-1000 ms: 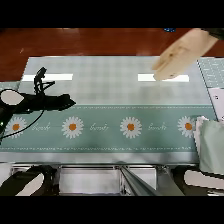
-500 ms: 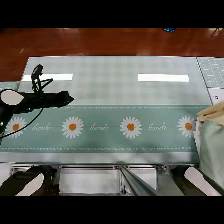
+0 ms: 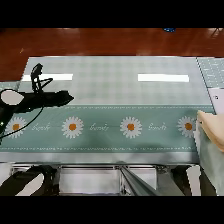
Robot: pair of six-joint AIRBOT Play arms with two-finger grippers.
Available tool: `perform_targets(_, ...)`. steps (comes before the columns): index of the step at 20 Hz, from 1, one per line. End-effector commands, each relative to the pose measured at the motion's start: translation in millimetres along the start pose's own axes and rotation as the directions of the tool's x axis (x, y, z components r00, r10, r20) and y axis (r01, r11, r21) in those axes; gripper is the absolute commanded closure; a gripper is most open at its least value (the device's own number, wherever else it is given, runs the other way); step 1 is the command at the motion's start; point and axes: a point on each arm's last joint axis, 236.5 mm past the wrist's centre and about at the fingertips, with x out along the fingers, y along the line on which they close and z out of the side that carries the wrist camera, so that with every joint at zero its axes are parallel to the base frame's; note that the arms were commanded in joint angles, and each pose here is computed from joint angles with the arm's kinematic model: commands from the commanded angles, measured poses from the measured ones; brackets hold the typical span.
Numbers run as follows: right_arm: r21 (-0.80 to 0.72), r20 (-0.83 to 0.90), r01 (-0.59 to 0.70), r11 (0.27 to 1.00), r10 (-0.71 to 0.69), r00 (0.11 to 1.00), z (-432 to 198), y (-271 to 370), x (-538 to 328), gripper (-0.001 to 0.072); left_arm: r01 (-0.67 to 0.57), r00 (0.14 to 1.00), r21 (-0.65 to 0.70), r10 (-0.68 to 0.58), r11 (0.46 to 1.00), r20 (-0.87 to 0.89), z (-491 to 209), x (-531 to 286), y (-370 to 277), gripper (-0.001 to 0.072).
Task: Fold the shirts.
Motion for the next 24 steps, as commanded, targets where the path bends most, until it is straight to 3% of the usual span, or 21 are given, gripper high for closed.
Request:
perform_targets(1, 0.082, -0.095, 0.161, 0.984, -0.153, 0.984, -28, -41, 39, 0.0299, 0.006, 1.000, 0.008, -0.006, 1.000, -0.013, -4, 3, -4, 0.0684)
perform_targets(3, 0.079, -0.072, 0.146, 0.986, -0.140, 0.987, -20, -37, 45, 0.0301, 0.013, 1.000, 0.027, -0.013, 1.000, -0.029, -9, 11, -11, 0.0684)
perform_targets(6, 0.057, 0.054, -0.014, 0.998, 0.011, 0.998, 19, -1, 38, 0.0306, 0.027, 0.999, 0.028, -0.027, 0.999, 0.016, 17, 0, -18, 0.0683)
perform_targets(7, 0.039, 0.121, -0.113, 0.993, 0.108, 0.987, 42, 22, 27, 0.0370, 0.025, 0.997, 0.037, -0.027, 0.999, 0.078, 44, -15, -20, 0.0683)
perform_targets(8, -0.018, 0.194, -0.250, 0.968, 0.249, 0.949, 67, 55, 7, 0.0562, 0.018, 0.988, 0.060, -0.027, 0.998, 0.151, 74, -33, -22, 0.0683)
perform_targets(9, -0.129, 0.249, -0.400, 0.907, 0.420, 0.872, 88, 97, -22, 0.0692, 0.010, 0.972, 0.071, -0.027, 0.997, 0.234, 108, -57, -26, 0.0683)
perform_targets(11, -0.331, 0.297, -0.640, 0.694, 0.720, 0.627, 115, 189, -99, 0.0692, 0.002, 0.928, 0.118, -0.046, 0.993, 0.370, 164, -103, -45, 0.0684)
perform_targets(13, -0.516, 0.222, -0.691, 0.507, 0.858, 0.464, 100, 269, -155, 0.0692, 0.023, 0.895, 0.187, -0.104, 0.982, 0.433, 200, -135, -82, 0.0685)
perform_targets(15, -0.690, 0.070, -0.631, 0.355, 0.900, 0.430, 43, 346, -177, 0.0692, 0.062, 0.896, 0.264, -0.170, 0.963, 0.411, 209, -145, -120, 0.0685)
perform_targets(17, -0.804, -0.084, -0.548, 0.230, 0.869, 0.487, -31, 401, -160, 0.0692, 0.096, 0.926, 0.321, -0.203, 0.942, 0.320, 190, -130, -143, 0.0685)
perform_targets(19, -0.898, -0.164, -0.417, 0.142, 0.770, 0.617, -95, 431, -116, 0.0692, 0.014, 0.979, 0.365, -0.087, 0.931, 0.184, 150, -91, -129, 0.0685)
perform_targets(20, -0.932, -0.158, -0.340, 0.128, 0.701, 0.695, -115, 438, -87, 0.0692, -0.065, 0.991, 0.367, 0.017, 0.928, 0.133, 129, -68, -108, 0.0685)
perform_targets(22, -0.966, -0.063, -0.182, 0.182, 0.517, 0.854, -126, 436, -22, 0.0692, -0.220, 0.975, 0.358, 0.210, 0.908, 0.067, 97, -28, -53, 0.0684)
perform_targets(24, -0.969, -0.009, -0.099, 0.225, 0.370, 0.929, -127, 429, 23, 0.0693, -0.288, 0.951, 0.311, 0.310, 0.906, -0.023, 69, -5, -9, 0.0684)
